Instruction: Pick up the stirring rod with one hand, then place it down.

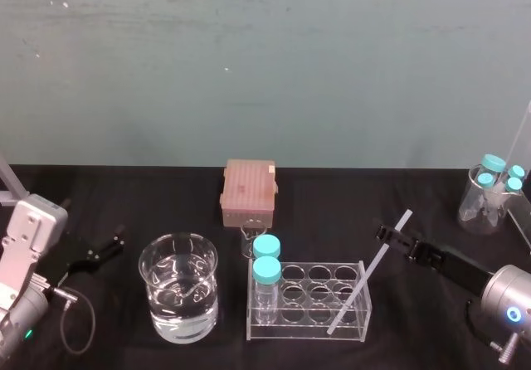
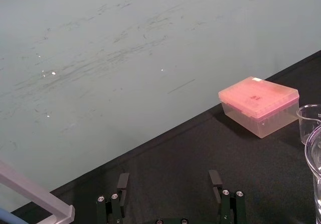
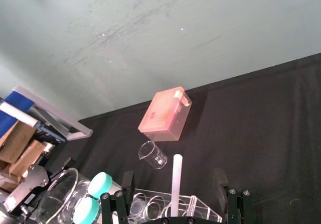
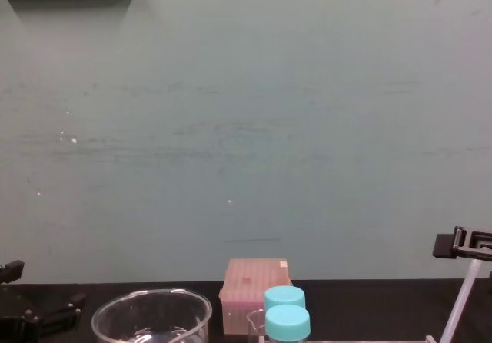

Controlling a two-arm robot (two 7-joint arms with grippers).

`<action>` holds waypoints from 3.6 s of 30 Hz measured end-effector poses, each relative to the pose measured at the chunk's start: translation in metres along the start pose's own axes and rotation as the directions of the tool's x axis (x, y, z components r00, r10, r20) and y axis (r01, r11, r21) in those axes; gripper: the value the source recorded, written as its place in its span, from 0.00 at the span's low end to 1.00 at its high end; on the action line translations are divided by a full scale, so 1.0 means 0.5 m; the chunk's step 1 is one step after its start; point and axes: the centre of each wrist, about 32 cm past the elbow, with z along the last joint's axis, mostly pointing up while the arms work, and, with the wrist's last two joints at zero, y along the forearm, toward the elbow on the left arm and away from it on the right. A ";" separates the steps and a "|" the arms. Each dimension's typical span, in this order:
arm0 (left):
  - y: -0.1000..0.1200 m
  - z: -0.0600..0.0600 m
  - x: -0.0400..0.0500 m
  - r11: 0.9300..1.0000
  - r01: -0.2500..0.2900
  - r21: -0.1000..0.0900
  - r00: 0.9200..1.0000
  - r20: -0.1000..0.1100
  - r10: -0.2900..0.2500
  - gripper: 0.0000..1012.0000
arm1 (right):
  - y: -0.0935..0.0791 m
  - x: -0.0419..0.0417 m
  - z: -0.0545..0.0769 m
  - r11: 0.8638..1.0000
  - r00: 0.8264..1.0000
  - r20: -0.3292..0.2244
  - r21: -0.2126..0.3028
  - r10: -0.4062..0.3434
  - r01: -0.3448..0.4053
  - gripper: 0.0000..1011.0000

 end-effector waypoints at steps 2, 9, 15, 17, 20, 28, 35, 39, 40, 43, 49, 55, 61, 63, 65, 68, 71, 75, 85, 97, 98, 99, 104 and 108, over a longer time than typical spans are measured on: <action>0.000 0.000 0.000 1.000 0.000 0.000 1.000 0.000 0.000 0.99 | 0.000 0.000 0.000 1.000 1.000 -0.001 0.000 0.000 0.000 0.99; 0.000 0.000 0.000 1.000 0.000 0.000 1.000 0.000 0.000 0.99 | -0.001 0.000 0.001 1.000 1.000 -0.006 -0.001 0.001 -0.001 0.96; 0.000 0.000 0.000 1.000 0.000 0.000 1.000 0.000 0.000 0.99 | -0.001 0.000 0.001 1.000 1.000 -0.009 -0.003 0.001 -0.001 0.83; 0.000 0.000 0.000 1.000 0.000 0.000 1.000 0.000 0.000 0.99 | -0.001 0.000 0.001 1.000 1.000 -0.010 -0.003 0.001 -0.001 0.76; 0.000 0.000 0.000 1.000 0.000 0.000 1.000 0.000 0.000 0.99 | -0.001 0.000 0.001 1.000 1.000 -0.010 -0.003 0.001 -0.001 0.70; 0.000 0.000 0.000 1.000 0.000 0.000 1.000 0.000 0.000 0.99 | -0.001 0.000 0.001 1.000 1.000 -0.012 -0.003 0.001 -0.001 0.43; 0.000 0.000 0.000 1.000 0.000 0.000 1.000 0.000 0.000 0.99 | -0.001 0.000 0.001 1.000 1.000 -0.014 -0.004 0.001 -0.001 0.23; 0.000 0.000 0.000 1.000 0.000 0.000 1.000 0.000 0.000 0.99 | -0.001 0.000 0.001 1.000 1.000 -0.014 -0.004 0.001 -0.001 0.10; 0.000 0.000 0.000 1.000 0.000 0.000 1.000 0.000 0.000 0.99 | -0.001 0.000 0.001 1.000 1.000 -0.014 -0.004 0.001 -0.001 0.09; 0.000 0.000 0.000 1.000 0.000 0.000 1.000 0.000 0.000 0.99 | -0.001 0.000 0.001 1.000 1.000 -0.014 -0.004 0.001 -0.001 0.07; 0.000 0.000 0.000 1.000 0.000 0.000 1.000 0.000 0.000 0.99 | -0.002 0.001 0.003 1.000 1.000 -0.002 0.007 0.007 -0.007 0.07; 0.000 0.000 0.000 1.000 0.000 0.000 1.000 0.000 0.000 0.99 | -0.006 0.001 0.024 0.996 0.997 0.061 0.068 0.046 -0.050 0.07; 0.000 0.000 0.000 1.000 0.000 0.000 1.000 0.000 0.000 0.99 | -0.015 -0.004 0.068 0.986 0.981 0.150 0.096 0.124 -0.139 0.07; 0.000 0.000 0.000 1.000 0.000 0.000 1.000 0.000 0.000 0.99 | -0.019 -0.007 0.087 0.979 0.967 0.199 0.094 0.157 -0.178 0.07; 0.000 0.000 0.000 1.000 0.000 0.000 1.000 0.000 0.000 0.99 | -0.021 -0.008 0.101 0.974 0.956 0.234 0.093 0.178 -0.205 0.07; 0.000 0.000 0.000 1.000 0.000 0.000 1.000 0.000 0.000 0.99 | -0.025 -0.011 0.127 0.964 0.928 0.308 0.098 0.208 -0.248 0.07; 0.000 0.000 0.000 1.000 0.000 0.000 1.000 0.000 0.000 0.99 | -0.023 -0.013 0.150 0.953 0.903 0.371 0.119 0.216 -0.277 0.07; 0.000 0.000 0.000 1.000 0.000 0.000 1.000 0.000 0.000 0.99 | -0.008 -0.009 0.177 0.946 0.878 0.439 0.155 0.191 -0.284 0.07; 0.000 0.000 0.000 1.000 0.000 0.000 1.000 0.000 0.000 0.99 | 0.051 -0.011 0.225 0.973 0.819 0.562 0.103 0.114 -0.206 0.07; 0.000 0.000 0.000 1.000 0.000 0.000 1.000 0.000 0.000 0.99 | 0.095 -0.025 0.236 0.991 0.815 0.575 0.048 0.076 -0.126 0.07; 0.000 0.000 0.000 1.000 0.000 0.000 1.000 0.000 0.000 0.99 | 0.096 -0.026 0.236 0.992 0.818 0.570 0.043 0.074 -0.121 0.07; 0.000 0.000 0.000 1.000 0.000 0.000 1.000 0.000 0.000 0.99 | 0.098 -0.027 0.235 0.993 0.826 0.560 0.035 0.070 -0.109 0.07; 0.000 0.000 0.000 1.000 0.000 0.000 1.000 0.000 0.000 0.99 | 0.102 -0.030 0.234 0.996 0.838 0.542 0.022 0.061 -0.086 0.07; 0.000 0.000 0.000 1.000 0.000 0.000 1.000 0.000 0.000 0.99 | 0.103 -0.030 0.232 0.997 0.840 0.539 0.015 0.060 -0.081 0.07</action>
